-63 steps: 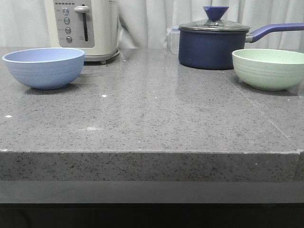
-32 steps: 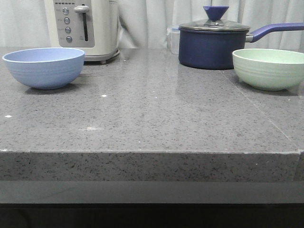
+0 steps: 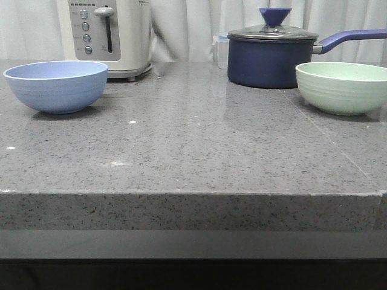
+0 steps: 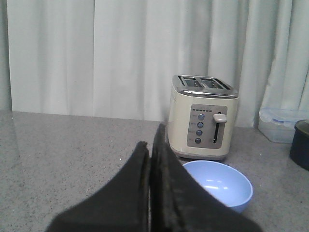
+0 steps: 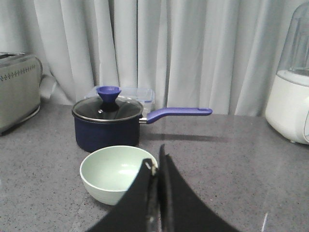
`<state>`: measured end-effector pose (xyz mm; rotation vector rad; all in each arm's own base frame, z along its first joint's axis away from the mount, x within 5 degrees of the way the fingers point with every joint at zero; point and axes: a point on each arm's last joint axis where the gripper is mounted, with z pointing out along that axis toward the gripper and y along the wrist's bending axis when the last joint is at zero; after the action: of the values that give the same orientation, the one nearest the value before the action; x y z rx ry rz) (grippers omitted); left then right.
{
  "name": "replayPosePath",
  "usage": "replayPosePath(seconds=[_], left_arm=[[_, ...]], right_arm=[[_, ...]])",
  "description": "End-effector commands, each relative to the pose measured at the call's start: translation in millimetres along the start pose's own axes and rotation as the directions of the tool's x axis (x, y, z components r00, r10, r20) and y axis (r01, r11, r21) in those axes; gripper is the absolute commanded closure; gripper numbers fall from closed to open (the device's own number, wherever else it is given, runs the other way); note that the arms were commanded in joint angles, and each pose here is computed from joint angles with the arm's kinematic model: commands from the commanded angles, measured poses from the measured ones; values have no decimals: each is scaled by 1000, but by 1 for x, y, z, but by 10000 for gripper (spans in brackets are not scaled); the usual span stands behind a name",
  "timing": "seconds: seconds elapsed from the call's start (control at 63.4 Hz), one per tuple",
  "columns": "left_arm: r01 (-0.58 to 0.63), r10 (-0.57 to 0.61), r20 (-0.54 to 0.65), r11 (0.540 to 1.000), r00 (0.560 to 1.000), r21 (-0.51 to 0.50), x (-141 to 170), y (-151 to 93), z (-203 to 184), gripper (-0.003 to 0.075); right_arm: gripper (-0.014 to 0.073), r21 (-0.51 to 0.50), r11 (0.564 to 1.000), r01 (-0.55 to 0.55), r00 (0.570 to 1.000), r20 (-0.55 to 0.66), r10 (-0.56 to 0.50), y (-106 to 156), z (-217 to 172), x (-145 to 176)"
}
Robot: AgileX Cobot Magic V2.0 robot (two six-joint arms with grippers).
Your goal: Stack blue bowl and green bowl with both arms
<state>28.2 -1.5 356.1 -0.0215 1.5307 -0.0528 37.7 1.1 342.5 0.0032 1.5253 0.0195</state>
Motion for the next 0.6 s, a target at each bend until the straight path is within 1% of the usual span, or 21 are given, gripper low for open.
replayPosePath(seconds=[0.0, 0.126, 0.237, 0.378, 0.584], left_arm=[[15, -15, -22, 1000, 1000, 5, -28, -2, 7, 740], [16, -15, -144, 1000, 989, 1, -40, -3, 25, 740], [17, -17, -205, 1000, 979, -3, -38, -2, 44, 740], [25, -26, -272, 1000, 962, -4, -31, -2, 61, 740], [31, -32, -335, 999, 942, -8, -22, -1, 79, 740]], right_arm=[[652, 14, 1000, 26, 1000, 8, -27, -1, 11, -24], [652, 11, 1000, 26, 991, -131, -24, -1, 33, -35], [652, 9, 1000, 25, 972, -234, -22, -1, 53, -32], [652, 8, 1000, 24, 944, -329, -20, -2, 74, -21], [652, 7, 1000, 22, 906, -424, -17, -3, 96, -8]])
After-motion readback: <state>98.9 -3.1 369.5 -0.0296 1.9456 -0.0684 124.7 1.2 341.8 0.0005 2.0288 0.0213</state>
